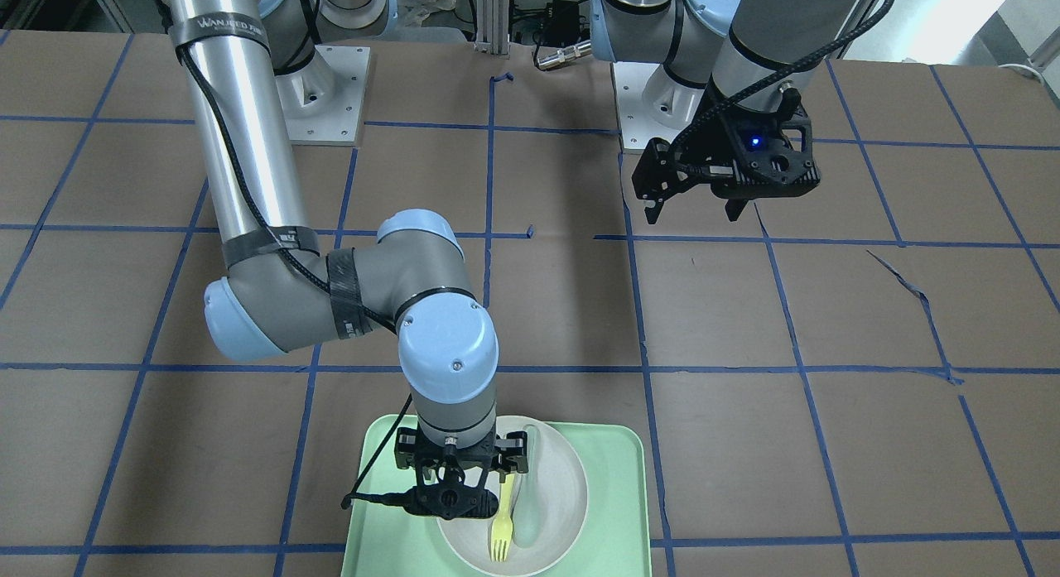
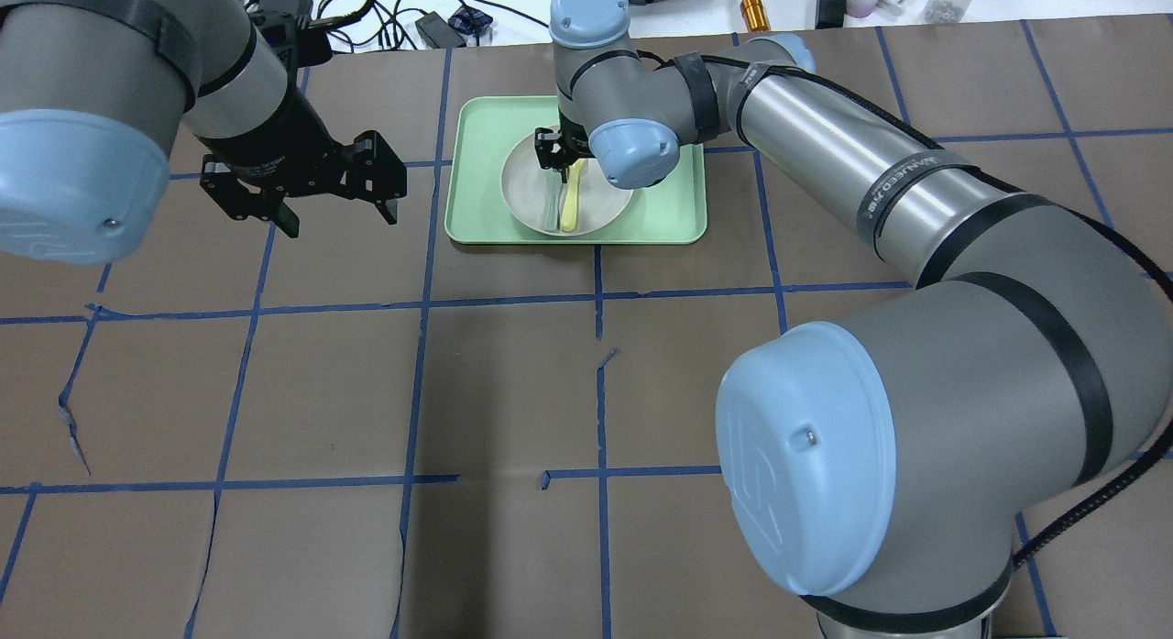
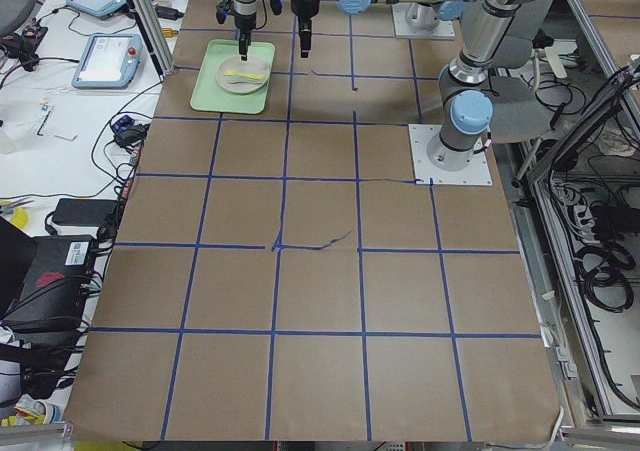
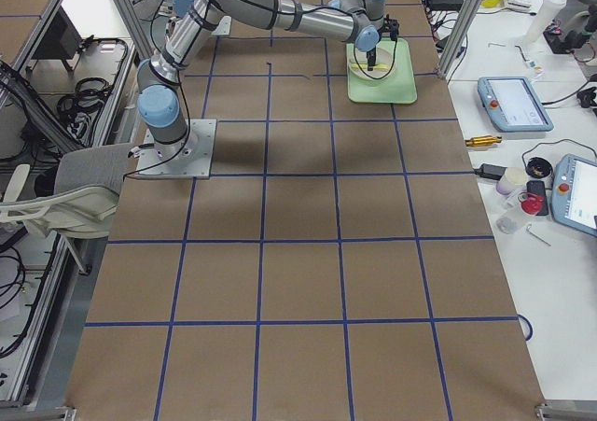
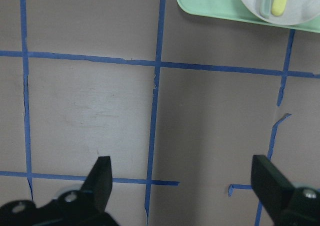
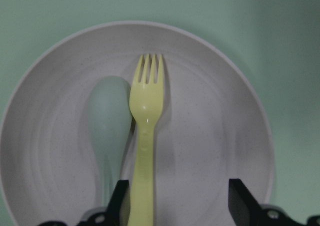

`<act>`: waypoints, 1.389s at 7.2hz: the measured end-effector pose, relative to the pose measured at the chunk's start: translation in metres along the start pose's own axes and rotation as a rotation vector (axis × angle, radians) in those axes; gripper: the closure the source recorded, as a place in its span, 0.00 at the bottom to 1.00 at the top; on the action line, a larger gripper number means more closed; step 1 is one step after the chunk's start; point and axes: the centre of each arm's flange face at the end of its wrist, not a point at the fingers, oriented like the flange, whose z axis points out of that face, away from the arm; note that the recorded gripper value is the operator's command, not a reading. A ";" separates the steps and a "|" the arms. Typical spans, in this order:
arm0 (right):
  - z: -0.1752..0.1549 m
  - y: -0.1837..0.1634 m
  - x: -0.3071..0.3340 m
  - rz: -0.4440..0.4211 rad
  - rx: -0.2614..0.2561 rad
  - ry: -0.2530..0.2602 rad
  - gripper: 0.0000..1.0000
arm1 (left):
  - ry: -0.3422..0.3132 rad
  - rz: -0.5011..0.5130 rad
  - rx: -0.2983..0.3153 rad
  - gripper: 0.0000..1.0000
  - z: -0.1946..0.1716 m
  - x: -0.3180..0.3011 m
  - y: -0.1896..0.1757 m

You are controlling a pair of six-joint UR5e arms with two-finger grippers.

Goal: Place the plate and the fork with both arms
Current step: 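Move the right gripper over the plate and lower onto the yellow fork, then close the right gripper on the yellow fork handle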

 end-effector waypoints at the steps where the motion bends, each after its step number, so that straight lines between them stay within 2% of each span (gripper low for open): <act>1: 0.006 0.002 -0.002 -0.003 -0.009 -0.005 0.51 | 0.000 0.000 -0.001 0.00 0.000 0.000 0.000; 3: 0.011 0.004 -0.004 -0.006 -0.017 -0.010 0.51 | 0.000 -0.001 -0.001 0.00 0.000 0.000 0.000; 6: 0.023 0.006 -0.008 -0.011 -0.047 -0.047 0.54 | -0.002 0.000 0.001 0.00 0.000 0.000 0.000; 8: 0.032 0.007 -0.007 -0.016 -0.056 -0.038 0.80 | -0.001 0.000 0.000 0.00 0.001 0.000 0.000; 9: 0.032 0.007 -0.007 -0.017 -0.056 -0.037 0.82 | 0.000 0.000 0.000 0.00 0.001 0.000 -0.001; 10: 0.031 0.007 -0.007 -0.017 -0.055 -0.037 0.90 | 0.001 0.000 -0.001 0.00 0.001 0.000 -0.001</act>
